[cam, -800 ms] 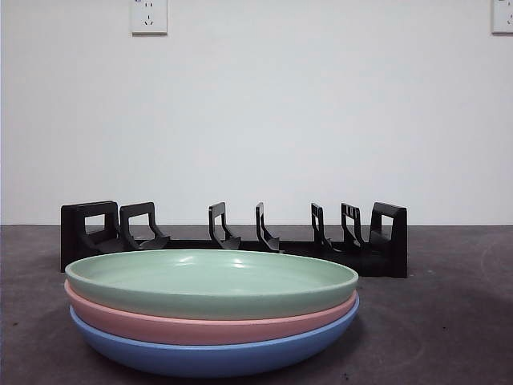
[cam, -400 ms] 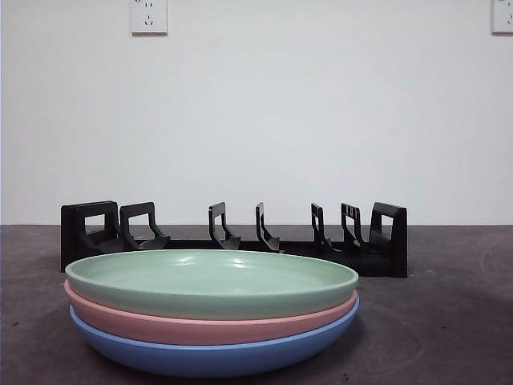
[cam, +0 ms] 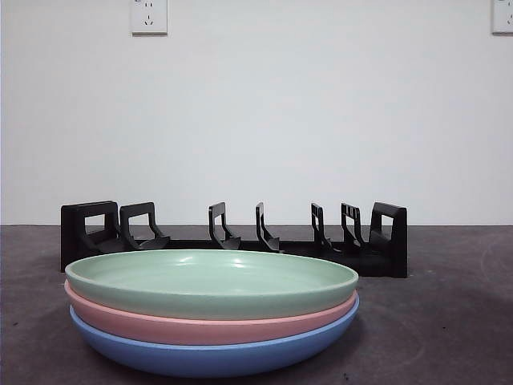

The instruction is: Place the plate

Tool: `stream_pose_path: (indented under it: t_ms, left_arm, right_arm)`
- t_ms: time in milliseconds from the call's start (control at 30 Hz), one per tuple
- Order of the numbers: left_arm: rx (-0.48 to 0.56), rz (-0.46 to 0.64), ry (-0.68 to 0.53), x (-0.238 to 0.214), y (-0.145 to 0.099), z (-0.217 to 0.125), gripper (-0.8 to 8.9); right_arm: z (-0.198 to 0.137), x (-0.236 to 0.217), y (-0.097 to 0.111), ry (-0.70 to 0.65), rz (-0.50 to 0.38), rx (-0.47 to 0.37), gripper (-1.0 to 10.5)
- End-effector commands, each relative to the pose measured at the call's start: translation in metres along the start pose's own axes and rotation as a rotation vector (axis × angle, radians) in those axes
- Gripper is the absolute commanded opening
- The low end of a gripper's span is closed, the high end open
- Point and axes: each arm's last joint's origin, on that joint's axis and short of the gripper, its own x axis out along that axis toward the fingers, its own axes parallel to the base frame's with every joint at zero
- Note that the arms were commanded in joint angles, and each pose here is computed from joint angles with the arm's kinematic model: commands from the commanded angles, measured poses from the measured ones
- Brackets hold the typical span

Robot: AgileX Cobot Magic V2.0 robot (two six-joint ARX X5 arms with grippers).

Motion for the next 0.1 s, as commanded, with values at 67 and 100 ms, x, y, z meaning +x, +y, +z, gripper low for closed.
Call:
stream_pose_path:
  t_ms: [67,100]
  left_arm:
    - [0.0,0.0,0.005,0.0011,0.0,-0.0049,0.08]
    - [0.0,0.0,0.005,0.0011,0.0,-0.0049,0.08]
  right_arm:
    - [0.0002,0.0003,0.0001,-0.01,0.0,0.013,0.2]
    - [0.0002,0.0003,0.0001,-0.01,0.0,0.013,0.2]
